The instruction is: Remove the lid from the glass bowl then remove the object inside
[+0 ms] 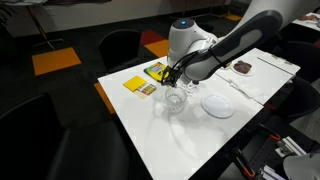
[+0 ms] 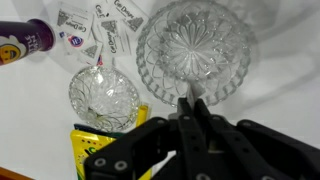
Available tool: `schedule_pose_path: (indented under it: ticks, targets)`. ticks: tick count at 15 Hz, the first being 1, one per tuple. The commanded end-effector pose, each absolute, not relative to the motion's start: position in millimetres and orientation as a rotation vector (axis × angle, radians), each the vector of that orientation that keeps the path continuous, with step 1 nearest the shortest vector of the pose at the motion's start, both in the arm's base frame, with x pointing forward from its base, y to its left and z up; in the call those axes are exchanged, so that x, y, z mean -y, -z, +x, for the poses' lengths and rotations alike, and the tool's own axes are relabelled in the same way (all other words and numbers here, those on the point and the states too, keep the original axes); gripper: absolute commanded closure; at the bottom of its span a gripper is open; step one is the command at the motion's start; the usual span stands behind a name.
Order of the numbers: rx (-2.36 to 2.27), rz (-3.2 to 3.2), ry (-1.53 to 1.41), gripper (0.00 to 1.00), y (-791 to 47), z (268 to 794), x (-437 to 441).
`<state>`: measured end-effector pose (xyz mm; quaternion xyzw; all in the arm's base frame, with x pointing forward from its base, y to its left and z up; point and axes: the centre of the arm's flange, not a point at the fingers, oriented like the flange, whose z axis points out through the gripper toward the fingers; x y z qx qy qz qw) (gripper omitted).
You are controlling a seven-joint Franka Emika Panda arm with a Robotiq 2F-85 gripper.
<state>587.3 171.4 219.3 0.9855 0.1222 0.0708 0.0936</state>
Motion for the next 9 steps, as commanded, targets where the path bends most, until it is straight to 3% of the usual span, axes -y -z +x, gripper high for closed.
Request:
schedule_pose_path:
  ticks: [1, 9]
  targets:
    - [-0.286, 2.886, -0.195, 0.98, -258, 531, -169]
    - [-0.329, 2.898, -0.120, 0.98, -236, 436, -205]
